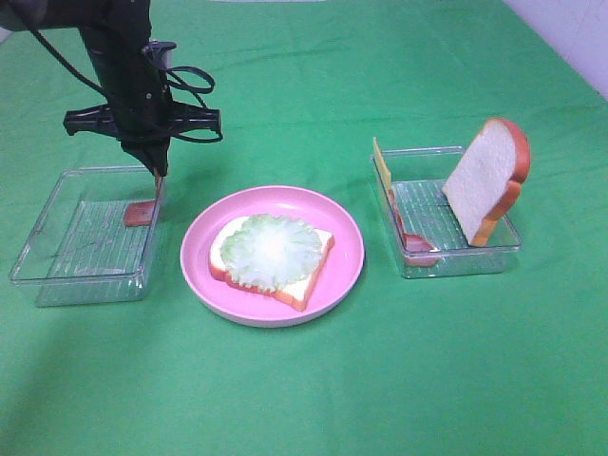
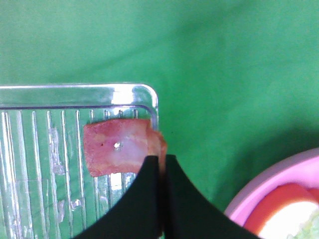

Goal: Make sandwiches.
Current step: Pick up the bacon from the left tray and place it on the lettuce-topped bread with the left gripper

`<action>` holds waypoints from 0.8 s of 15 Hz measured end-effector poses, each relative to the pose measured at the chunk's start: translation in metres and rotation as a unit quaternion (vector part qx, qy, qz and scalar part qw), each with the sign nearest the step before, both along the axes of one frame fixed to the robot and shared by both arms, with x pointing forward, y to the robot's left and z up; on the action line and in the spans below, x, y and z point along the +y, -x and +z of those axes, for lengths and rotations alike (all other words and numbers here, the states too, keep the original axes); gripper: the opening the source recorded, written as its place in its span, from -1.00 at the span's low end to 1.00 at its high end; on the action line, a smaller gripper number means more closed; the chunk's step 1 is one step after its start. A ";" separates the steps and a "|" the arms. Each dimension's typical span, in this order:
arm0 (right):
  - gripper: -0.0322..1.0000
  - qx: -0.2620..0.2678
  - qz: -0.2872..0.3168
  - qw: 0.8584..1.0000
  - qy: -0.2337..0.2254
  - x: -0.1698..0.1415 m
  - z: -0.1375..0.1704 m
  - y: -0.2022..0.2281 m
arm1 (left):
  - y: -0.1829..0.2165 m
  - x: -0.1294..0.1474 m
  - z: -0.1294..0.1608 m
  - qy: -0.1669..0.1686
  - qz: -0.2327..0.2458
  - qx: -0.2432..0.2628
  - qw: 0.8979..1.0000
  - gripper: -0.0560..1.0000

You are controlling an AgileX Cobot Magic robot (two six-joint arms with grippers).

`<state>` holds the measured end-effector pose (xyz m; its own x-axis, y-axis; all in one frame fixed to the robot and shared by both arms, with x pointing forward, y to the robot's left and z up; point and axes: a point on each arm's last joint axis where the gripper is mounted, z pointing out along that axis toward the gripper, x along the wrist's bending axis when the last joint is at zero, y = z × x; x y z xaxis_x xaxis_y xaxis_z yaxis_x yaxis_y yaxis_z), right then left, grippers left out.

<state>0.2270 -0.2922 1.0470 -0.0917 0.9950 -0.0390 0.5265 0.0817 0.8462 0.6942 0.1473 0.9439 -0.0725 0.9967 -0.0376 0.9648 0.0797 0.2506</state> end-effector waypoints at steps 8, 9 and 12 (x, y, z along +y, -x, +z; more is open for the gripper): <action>0.60 0.000 0.000 1.000 0.000 0.000 0.000 0.000 | 0.017 -0.013 0.073 0.097 -0.058 -0.027 0.993 -0.89; 0.60 0.000 0.000 1.000 0.000 0.000 0.000 0.000 | 0.022 -0.019 0.085 0.142 -0.072 -0.028 0.987 -0.89; 0.60 0.000 0.000 1.000 0.000 0.000 0.000 0.000 | 0.031 -0.044 0.086 0.209 -0.122 -0.013 0.970 -0.89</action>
<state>0.2270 -0.2921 1.0470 -0.0923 0.9950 -0.0382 0.5265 0.0813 0.8463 0.6632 0.1030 1.0300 0.1700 0.8814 -0.4407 0.9614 -0.0503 0.2703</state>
